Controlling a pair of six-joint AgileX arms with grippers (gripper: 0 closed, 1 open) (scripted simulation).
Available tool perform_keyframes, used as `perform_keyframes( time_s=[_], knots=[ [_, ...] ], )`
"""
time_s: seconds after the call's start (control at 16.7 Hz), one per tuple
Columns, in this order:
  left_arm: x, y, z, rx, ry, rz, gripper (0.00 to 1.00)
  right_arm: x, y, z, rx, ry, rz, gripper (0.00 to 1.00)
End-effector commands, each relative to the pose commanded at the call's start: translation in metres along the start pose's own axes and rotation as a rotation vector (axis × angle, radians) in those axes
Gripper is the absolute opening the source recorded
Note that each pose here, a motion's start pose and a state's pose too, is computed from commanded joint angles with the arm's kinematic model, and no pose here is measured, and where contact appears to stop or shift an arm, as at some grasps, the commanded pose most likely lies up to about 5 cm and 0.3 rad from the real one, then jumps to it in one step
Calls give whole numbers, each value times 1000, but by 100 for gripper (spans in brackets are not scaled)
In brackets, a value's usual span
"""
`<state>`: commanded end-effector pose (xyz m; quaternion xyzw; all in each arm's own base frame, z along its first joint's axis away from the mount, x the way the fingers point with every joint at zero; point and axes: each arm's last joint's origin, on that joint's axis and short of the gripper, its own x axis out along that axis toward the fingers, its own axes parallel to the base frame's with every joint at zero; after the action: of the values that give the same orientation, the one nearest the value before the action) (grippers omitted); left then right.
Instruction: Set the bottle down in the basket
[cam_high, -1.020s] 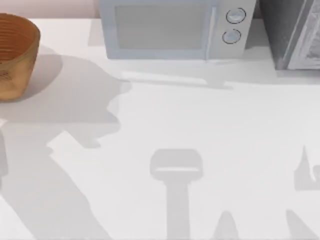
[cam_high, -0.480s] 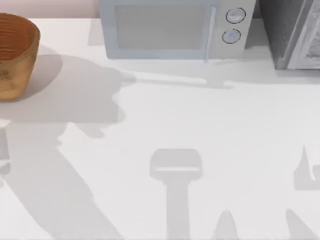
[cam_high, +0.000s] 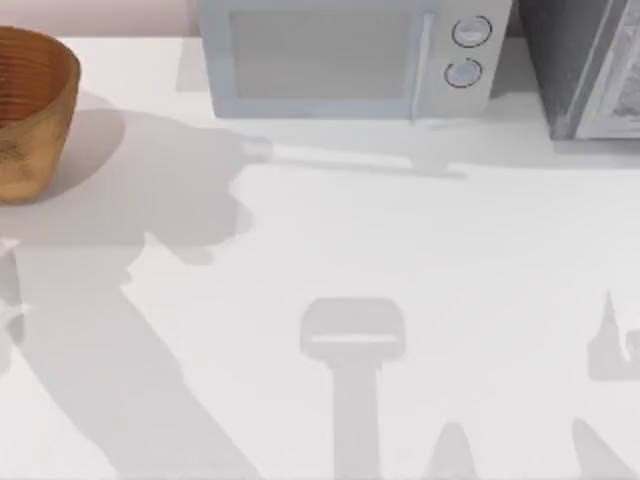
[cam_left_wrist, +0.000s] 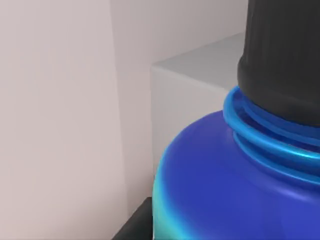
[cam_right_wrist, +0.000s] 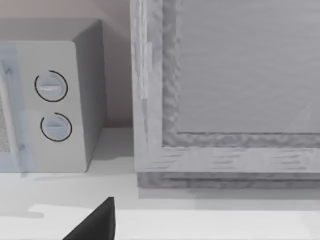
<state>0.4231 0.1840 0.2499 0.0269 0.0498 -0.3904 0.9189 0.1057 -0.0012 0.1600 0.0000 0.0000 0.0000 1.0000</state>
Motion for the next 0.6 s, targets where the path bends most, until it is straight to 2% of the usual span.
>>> perform_keyframes(
  time_s=[0.12, 0.6],
  knots=[
    [0, 0, 0, 0, 0, 0, 0, 0, 0, 0, 0, 0, 0, 100],
    [0, 0, 0, 0, 0, 0, 60, 0, 0, 0, 0, 0, 0, 100]
  ],
)
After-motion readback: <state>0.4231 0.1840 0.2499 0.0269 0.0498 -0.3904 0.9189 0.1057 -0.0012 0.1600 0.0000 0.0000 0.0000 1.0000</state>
